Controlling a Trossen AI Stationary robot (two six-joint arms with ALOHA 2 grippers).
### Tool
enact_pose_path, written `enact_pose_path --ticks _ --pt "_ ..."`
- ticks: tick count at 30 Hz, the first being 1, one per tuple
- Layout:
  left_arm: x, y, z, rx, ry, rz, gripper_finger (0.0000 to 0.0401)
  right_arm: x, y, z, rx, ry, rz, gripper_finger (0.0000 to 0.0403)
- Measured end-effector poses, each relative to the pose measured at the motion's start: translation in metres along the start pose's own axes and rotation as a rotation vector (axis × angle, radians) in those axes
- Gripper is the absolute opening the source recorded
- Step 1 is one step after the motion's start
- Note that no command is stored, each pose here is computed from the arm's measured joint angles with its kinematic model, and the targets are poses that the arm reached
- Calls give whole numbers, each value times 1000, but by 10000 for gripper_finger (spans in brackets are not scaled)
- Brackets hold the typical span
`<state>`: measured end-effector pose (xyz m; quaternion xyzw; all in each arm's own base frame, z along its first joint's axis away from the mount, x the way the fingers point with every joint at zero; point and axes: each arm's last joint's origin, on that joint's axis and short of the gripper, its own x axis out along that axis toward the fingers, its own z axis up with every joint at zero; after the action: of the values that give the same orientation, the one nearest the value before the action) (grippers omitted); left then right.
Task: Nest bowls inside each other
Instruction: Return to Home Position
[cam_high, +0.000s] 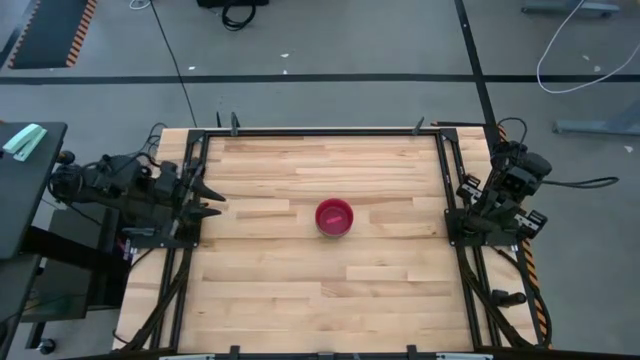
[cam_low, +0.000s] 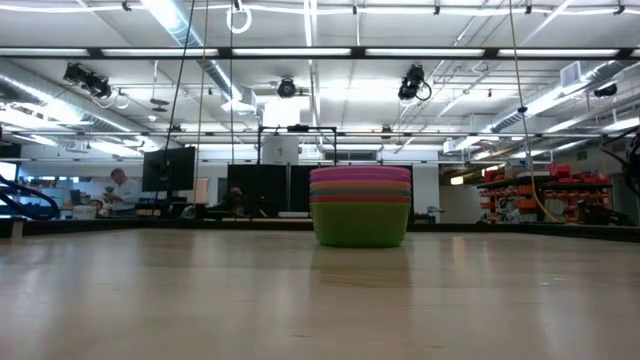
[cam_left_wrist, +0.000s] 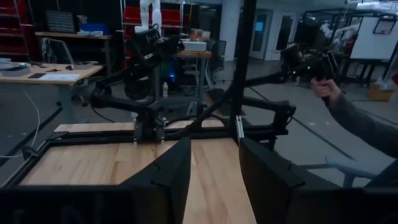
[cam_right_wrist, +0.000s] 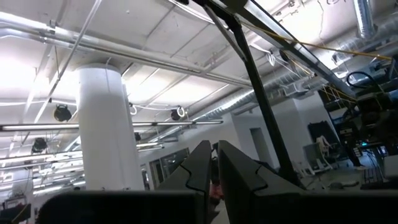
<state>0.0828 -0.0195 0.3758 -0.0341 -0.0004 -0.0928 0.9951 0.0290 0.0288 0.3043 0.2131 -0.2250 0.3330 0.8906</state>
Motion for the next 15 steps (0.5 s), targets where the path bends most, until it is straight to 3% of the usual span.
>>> enact_pose_path --ticks 11,15 --pt "-32 2 -2 -28 -34 -2 135 0 0 -6 -10 34 1 39" --pt "-31 3 -19 -31 -94 -7 142 0 -1 -16 -5 50 -1 39"
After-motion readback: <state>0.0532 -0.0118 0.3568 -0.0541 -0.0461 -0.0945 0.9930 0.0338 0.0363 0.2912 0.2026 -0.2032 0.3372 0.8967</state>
